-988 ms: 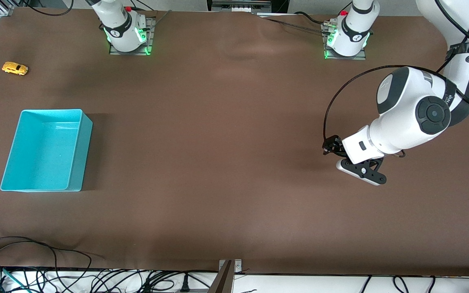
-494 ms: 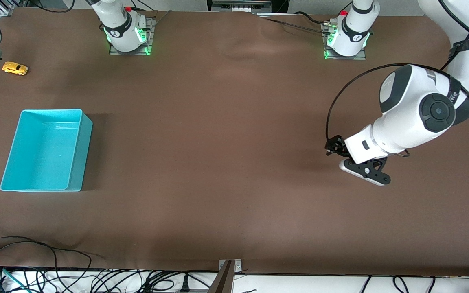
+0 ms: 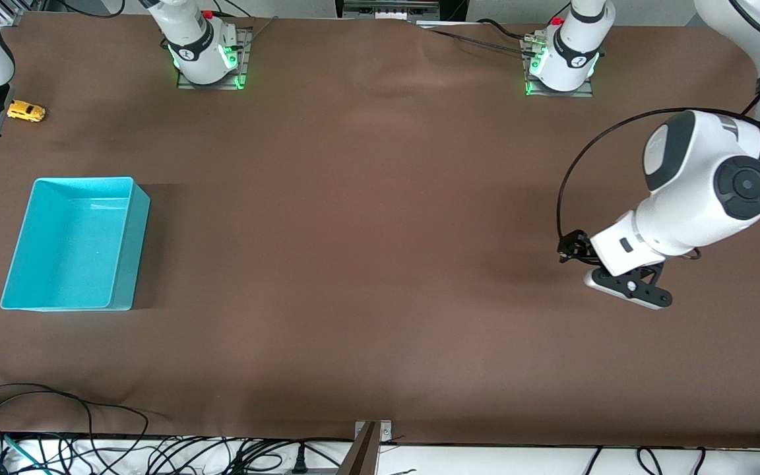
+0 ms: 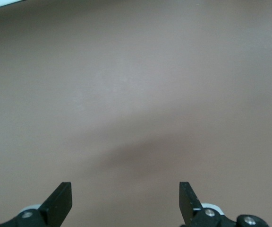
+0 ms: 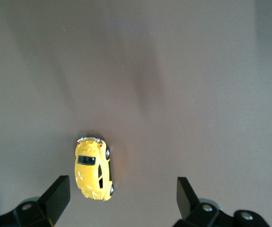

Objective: Wind up and store yellow beetle car
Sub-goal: 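Lower the open right gripper over the yellow car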

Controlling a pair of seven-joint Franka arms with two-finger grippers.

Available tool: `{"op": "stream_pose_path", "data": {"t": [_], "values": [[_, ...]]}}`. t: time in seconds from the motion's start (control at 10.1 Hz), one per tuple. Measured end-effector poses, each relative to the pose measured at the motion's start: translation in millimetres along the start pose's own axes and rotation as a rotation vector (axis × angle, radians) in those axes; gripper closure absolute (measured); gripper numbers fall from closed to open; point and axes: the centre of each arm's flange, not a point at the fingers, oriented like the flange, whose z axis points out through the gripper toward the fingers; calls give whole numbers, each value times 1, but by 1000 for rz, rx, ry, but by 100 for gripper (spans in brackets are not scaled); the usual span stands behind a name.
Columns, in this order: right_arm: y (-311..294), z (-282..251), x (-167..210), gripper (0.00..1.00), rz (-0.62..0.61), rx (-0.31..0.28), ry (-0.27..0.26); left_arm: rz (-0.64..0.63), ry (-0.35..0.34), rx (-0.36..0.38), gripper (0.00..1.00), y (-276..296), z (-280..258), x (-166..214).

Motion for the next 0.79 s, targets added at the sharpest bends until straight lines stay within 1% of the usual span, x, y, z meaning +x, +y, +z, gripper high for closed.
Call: {"op": "stream_pose_path", "data": {"t": [0.49,0.79], "values": [[5,26,6,0,-13,-14,9,9,-36,-14,0,5,20,2],[5,40,8,0,-24,-19,16,9,-46,-19,0,4,27,3]]}}
